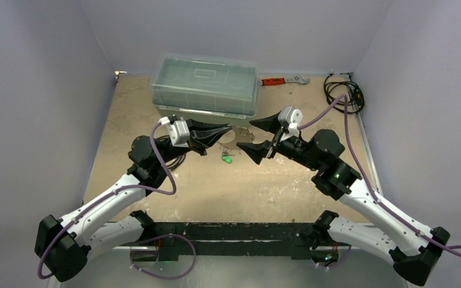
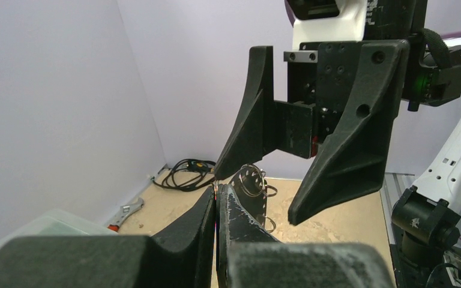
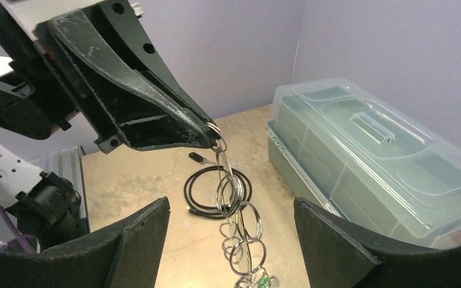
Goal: Put the keys on the keyring
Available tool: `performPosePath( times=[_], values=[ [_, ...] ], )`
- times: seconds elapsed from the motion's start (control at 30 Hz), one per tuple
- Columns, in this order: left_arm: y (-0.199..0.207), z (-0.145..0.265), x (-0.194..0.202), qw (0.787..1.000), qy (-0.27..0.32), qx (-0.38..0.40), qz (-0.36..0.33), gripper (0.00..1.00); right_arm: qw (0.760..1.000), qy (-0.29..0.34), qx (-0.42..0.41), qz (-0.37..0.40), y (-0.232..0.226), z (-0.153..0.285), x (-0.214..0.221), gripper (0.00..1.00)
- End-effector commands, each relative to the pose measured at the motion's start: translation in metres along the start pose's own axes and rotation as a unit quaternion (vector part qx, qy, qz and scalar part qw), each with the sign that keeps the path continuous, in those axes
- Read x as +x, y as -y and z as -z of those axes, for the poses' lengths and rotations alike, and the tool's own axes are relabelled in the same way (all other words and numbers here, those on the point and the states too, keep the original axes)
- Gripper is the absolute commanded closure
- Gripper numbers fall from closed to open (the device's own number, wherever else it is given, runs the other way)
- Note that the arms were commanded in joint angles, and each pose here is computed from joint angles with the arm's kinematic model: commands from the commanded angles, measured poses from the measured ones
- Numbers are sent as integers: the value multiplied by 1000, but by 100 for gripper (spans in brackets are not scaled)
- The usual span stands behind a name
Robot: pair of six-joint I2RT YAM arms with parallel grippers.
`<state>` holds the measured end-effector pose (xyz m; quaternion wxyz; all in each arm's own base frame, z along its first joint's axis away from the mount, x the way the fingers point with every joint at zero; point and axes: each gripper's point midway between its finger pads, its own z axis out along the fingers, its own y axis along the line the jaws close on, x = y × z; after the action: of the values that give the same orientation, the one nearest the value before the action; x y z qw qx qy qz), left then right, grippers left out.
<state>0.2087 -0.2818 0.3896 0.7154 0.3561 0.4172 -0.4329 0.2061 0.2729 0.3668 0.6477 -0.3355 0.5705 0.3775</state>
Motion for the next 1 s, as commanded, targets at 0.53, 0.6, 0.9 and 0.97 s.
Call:
performPosePath(
  times=[0.53,0.6,0.9,0.97],
  values=[
    [-6,0,-33,998,53,-19,-22,100,999,14,-29,-10,-7,-16,6,48],
    [-6,0,-34,998,55,-18,-22,100,999,9,-37,-11,-9,-17,11,38],
    [-1,0,-35,998,59,-7,-18,100,999,18,-40,-6,-9,-21,11,57],
    [-1,0,-34,998,57,-7,-17,100,999,21,-41,-4,-9,-21,9,68]
  ],
)
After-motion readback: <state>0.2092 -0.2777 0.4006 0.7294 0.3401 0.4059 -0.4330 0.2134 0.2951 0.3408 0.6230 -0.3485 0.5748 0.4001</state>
